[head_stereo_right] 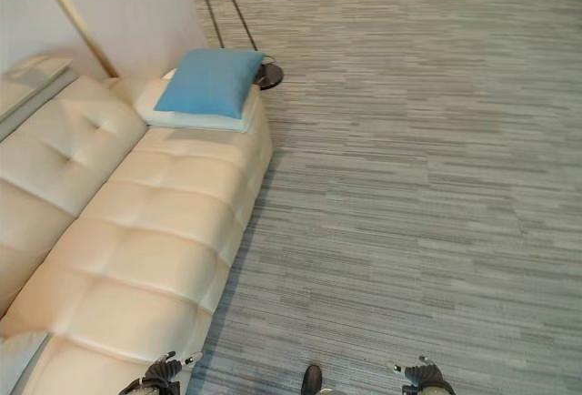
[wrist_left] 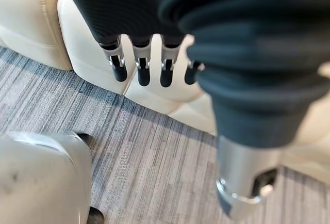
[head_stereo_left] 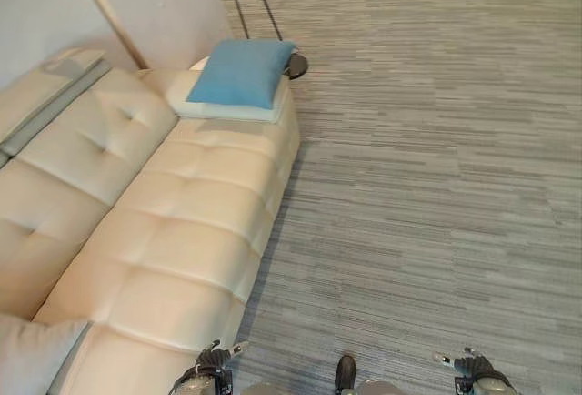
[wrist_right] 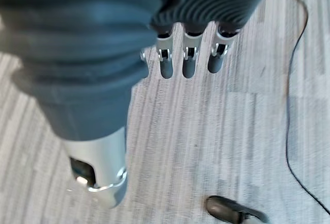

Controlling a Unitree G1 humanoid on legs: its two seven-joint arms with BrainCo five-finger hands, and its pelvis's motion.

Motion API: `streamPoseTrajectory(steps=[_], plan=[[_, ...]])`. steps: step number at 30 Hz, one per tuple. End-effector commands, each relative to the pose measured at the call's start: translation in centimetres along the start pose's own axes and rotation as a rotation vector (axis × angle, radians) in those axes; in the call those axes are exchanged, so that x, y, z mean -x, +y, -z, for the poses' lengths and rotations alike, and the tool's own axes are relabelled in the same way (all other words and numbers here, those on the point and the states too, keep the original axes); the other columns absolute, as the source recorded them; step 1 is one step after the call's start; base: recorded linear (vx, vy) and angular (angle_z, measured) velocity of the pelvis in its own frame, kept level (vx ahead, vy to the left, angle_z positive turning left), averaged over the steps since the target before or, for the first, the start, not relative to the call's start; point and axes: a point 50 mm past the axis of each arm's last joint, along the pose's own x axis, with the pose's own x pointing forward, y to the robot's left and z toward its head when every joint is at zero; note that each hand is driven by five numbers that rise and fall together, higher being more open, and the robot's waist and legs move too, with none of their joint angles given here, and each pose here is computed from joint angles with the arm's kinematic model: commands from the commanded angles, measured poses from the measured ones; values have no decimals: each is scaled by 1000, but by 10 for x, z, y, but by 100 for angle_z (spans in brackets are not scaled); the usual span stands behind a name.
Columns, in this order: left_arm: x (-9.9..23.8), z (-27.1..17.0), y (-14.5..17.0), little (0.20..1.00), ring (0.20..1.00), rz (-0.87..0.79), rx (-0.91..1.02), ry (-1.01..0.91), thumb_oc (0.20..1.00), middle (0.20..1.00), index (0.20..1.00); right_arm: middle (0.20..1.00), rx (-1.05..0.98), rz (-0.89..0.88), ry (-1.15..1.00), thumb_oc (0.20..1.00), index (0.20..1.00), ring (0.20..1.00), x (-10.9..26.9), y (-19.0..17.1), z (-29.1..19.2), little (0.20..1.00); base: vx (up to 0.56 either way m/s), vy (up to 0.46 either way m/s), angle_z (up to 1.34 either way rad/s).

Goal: Pick up all the scattered cushions and arrange them neatly on the sofa.

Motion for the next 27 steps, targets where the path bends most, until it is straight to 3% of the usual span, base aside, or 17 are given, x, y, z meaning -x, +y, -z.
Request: streamPoseTrajectory(steps=[1,7,11,16,27], plan=[[-3,-12,12,1000,1000,-45,-12,-37,1000,1000,1000,1000,-14,31,-41,1000,1000,1000,-2,-8,-12,1000,305,-26,-33],[-4,-3,17,1000,1000,-88,0,8,1000,1000,1000,1000,-29,34,-67,1000,1000,1000,-3,-5,-24,1000,345,49,-53],[-2,8,28,1000,1000,-125,37,45,1000,1000,1000,1000,-20,-4,-50,1000,1000,1000,-2,6,-15,1000,751,216,-76],[-3,-6,36,1000,1000,-148,-31,-1,1000,1000,1000,1000,-56,-32,-51,1000,1000,1000,-1,12,-16,1000,362,137,-37],[-7,-26,21,1000,1000,-110,-52,-45,1000,1000,1000,1000,-126,-2,15,1000,1000,1000,-1,10,-1,1000,380,15,-29]])
